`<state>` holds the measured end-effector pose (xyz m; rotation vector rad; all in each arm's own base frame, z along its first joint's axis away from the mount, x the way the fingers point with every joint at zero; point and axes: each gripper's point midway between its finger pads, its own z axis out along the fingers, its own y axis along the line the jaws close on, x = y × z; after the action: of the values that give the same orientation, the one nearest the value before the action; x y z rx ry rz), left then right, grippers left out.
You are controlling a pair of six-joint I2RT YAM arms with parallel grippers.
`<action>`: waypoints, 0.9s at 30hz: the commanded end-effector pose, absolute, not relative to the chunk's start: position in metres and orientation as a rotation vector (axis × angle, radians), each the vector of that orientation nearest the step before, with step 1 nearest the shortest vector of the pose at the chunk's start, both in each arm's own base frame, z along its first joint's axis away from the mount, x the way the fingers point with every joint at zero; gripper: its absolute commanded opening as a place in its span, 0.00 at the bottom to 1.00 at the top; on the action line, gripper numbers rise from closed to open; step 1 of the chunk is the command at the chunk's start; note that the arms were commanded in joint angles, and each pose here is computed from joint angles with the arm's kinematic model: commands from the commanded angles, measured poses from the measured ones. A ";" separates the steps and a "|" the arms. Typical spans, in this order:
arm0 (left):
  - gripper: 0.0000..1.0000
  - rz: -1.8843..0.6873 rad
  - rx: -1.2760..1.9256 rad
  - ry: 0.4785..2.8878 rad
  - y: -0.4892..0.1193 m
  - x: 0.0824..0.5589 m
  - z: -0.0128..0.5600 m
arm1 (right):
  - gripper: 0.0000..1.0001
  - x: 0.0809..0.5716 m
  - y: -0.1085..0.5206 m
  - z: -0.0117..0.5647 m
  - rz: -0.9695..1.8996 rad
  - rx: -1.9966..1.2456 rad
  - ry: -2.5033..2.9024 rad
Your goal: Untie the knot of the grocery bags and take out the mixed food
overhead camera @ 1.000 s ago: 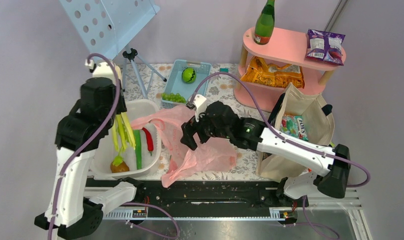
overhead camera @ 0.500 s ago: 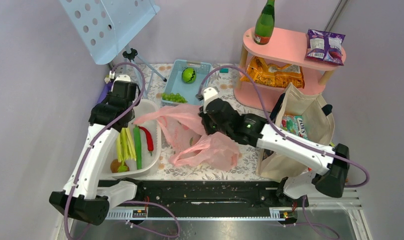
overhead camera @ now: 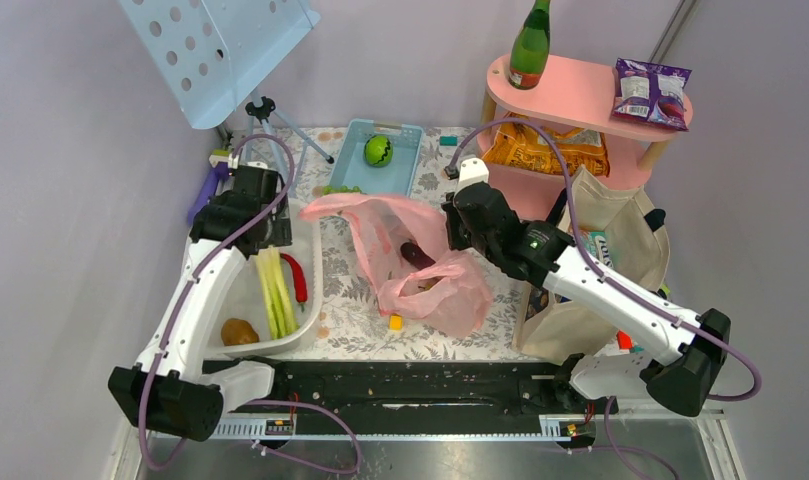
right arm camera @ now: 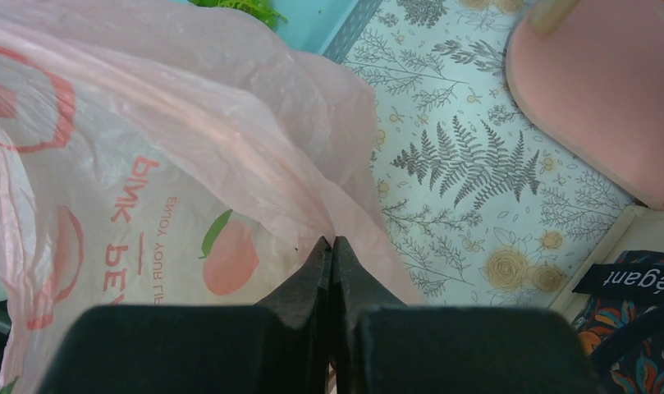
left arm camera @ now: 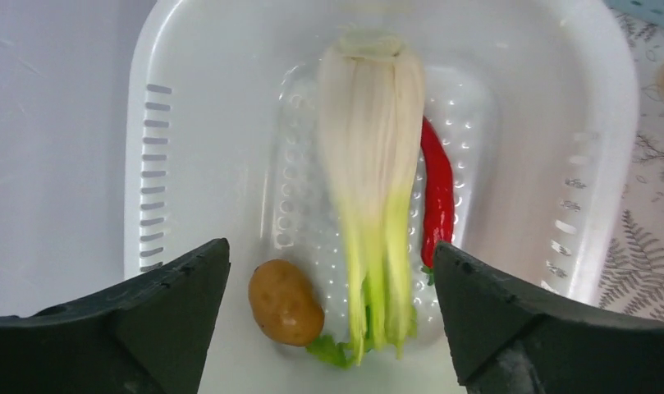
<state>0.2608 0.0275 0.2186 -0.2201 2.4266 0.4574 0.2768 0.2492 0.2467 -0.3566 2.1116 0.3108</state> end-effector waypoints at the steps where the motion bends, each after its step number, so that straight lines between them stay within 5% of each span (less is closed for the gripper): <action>1: 0.98 0.333 -0.231 2.367 0.016 0.263 0.233 | 0.00 0.276 0.252 0.250 0.352 -0.340 2.100; 8: 0.99 0.158 -0.133 2.353 -0.007 0.261 0.241 | 0.00 0.277 0.251 0.255 0.364 -0.318 2.084; 18: 0.99 -0.727 0.041 2.068 -0.137 0.268 0.298 | 0.00 0.277 0.247 0.265 0.410 -0.267 2.025; 27: 0.99 -0.985 0.168 1.997 -0.222 0.258 0.303 | 0.00 0.281 0.231 0.261 0.387 -0.167 2.027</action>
<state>0.2555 -0.1836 0.2769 0.1295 2.1255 -0.8223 0.2739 0.2409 0.2516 -0.2662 2.0676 0.3858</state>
